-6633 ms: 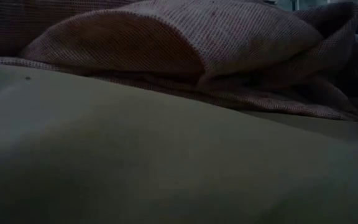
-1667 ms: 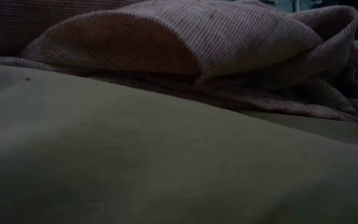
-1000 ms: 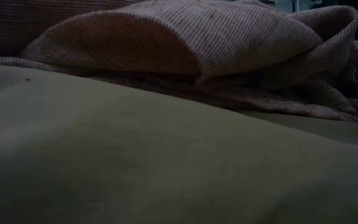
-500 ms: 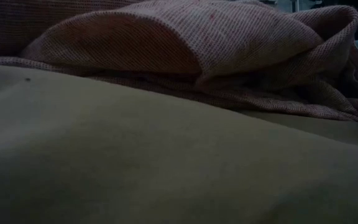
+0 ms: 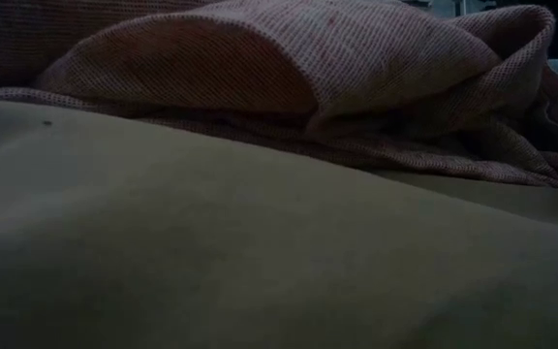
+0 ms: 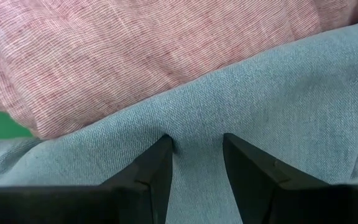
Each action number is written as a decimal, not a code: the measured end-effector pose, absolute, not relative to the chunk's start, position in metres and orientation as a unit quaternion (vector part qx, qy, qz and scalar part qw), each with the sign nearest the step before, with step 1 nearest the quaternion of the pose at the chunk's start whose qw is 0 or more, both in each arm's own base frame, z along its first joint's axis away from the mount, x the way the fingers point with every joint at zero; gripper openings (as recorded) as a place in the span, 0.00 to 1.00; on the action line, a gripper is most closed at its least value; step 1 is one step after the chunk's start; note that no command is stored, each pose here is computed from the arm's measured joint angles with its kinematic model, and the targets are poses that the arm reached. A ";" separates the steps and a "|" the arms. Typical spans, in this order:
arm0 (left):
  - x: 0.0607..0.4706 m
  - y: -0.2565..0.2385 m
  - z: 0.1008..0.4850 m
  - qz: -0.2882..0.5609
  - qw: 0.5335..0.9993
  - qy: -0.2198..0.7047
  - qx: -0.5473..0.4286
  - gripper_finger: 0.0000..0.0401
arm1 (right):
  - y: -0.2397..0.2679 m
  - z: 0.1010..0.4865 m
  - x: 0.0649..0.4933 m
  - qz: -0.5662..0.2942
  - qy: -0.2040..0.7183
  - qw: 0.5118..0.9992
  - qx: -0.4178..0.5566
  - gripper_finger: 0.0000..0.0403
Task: Fold laundry
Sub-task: Fold the blue jeans
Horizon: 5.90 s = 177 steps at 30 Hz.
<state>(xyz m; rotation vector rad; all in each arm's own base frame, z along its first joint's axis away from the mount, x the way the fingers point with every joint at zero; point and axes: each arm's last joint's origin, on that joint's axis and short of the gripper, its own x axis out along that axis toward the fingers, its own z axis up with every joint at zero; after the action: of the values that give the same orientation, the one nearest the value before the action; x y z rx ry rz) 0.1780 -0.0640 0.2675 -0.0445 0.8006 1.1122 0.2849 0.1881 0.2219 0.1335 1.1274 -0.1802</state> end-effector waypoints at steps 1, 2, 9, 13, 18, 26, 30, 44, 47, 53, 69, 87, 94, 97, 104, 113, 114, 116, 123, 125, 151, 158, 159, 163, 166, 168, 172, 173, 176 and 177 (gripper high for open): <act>0.180 -0.067 0.275 0.502 0.781 0.372 -0.023 0.00 | 0.188 0.222 0.285 -0.085 0.533 0.839 0.063 0.35; 0.181 -0.070 0.282 0.489 0.787 0.375 -0.026 0.00 | 0.188 0.222 0.285 -0.085 0.533 0.840 0.063 0.35; 0.184 -0.090 0.328 0.368 0.812 0.450 -0.056 0.00 | 0.188 0.222 0.286 -0.084 0.529 0.842 0.066 0.35; 0.182 -0.106 0.349 0.271 0.830 0.480 -0.082 0.00 | 0.190 0.223 0.288 -0.069 0.519 0.850 0.055 0.35; 0.189 -0.134 0.363 0.141 0.874 0.449 -0.122 0.00 | 0.191 0.224 0.290 -0.057 0.511 0.857 0.048 0.35; 0.210 -0.165 0.365 0.106 0.936 0.324 -0.089 0.00 | 0.191 0.224 0.291 -0.055 0.509 0.857 0.049 0.35; 0.230 -0.167 0.338 0.136 0.924 0.351 -0.062 0.01 | 0.191 0.224 0.291 -0.058 0.507 0.858 0.048 0.35; 0.259 -0.111 0.283 0.360 0.831 0.418 0.079 0.01 | 0.191 0.224 0.291 -0.061 0.505 0.860 0.045 0.35; 0.252 -0.096 0.284 0.392 0.800 0.439 0.121 0.02 | 0.191 0.224 0.291 -0.060 0.505 0.860 0.043 0.35; 0.251 -0.068 0.289 0.454 0.758 0.434 0.176 0.02 | 0.190 0.225 0.291 -0.064 0.498 0.864 0.026 0.35; 0.258 -0.027 0.292 0.484 0.710 0.484 0.165 0.01 | 0.190 0.225 0.291 -0.069 0.495 0.866 0.023 0.35; 0.267 -0.126 0.318 0.243 0.855 0.458 0.003 0.01 | 0.190 0.225 0.291 -0.069 0.495 0.866 0.023 0.35; 0.269 -0.132 0.276 0.236 0.861 0.451 0.002 0.01 | 0.190 0.225 0.291 -0.069 0.495 0.866 0.022 0.35; 0.267 -0.122 0.254 0.262 0.848 0.460 0.021 0.01 | 0.190 0.225 0.291 -0.069 0.495 0.866 0.022 0.35; 0.262 -0.078 0.215 0.363 0.803 0.466 0.081 0.01 | 0.190 0.225 0.291 -0.069 0.495 0.866 0.022 0.35; 0.267 -0.022 0.208 0.453 0.753 0.459 0.128 0.01 | 0.190 0.225 0.291 -0.065 0.496 0.866 0.016 0.35; 0.268 -0.016 0.208 0.460 0.747 0.461 0.134 0.01 | 0.190 0.225 0.291 -0.064 0.496 0.866 0.014 0.35; 0.269 -0.004 0.208 0.471 0.735 0.467 0.139 0.01 | 0.190 0.225 0.291 -0.064 0.496 0.866 0.014 0.35; 0.270 0.010 0.207 0.460 0.724 0.497 0.132 0.01 | 0.190 0.225 0.291 -0.064 0.496 0.866 0.013 0.35; 0.272 0.005 0.210 0.446 0.729 0.499 0.141 0.01 | 0.190 0.225 0.291 -0.064 0.496 0.866 0.013 0.35; 0.249 -0.087 0.378 0.258 0.820 0.499 0.109 0.01 | 0.182 0.254 0.282 -0.070 0.452 0.889 0.025 0.35; 0.207 -0.081 0.408 0.238 0.859 0.449 0.055 0.01 | 0.182 0.254 0.282 -0.065 0.452 0.889 0.014 0.35; 0.200 -0.080 0.413 0.233 0.865 0.442 0.048 0.01 | 0.182 0.254 0.282 -0.065 0.452 0.889 0.014 0.35; 0.169 -0.068 0.431 0.217 0.887 0.408 -0.001 0.01 | 0.181 0.256 0.281 -0.064 0.450 0.890 0.016 0.35; 0.146 -0.059 0.442 0.205 0.900 0.382 -0.042 0.01 | 0.180 0.258 0.280 -0.067 0.446 0.892 0.016 0.35; 0.130 -0.051 0.449 0.201 0.908 0.362 -0.068 0.01 | 0.180 0.259 0.280 -0.072 0.443 0.894 0.013 0.35; 0.100 -0.035 0.459 0.200 0.917 0.320 -0.126 0.02 | 0.177 0.258 0.278 -0.091 0.445 0.891 -0.002 0.35; 0.093 -0.031 0.461 0.201 0.919 0.310 -0.139 0.02 | 0.176 0.257 0.278 -0.095 0.447 0.890 -0.002 0.35; 0.075 -0.021 0.465 0.204 0.923 0.281 -0.167 0.02 | 0.170 0.256 0.278 -0.119 0.451 0.885 0.004 0.35; 0.069 -0.017 0.466 0.206 0.924 0.272 -0.171 0.02 | 0.168 0.256 0.278 -0.129 0.453 0.882 0.005 0.35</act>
<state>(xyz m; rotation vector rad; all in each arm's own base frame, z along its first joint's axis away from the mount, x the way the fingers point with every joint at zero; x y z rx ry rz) 0.0693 -0.0174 0.4657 -0.3504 0.5572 0.4232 0.2781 0.1680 0.2558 0.0099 0.9433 -0.2690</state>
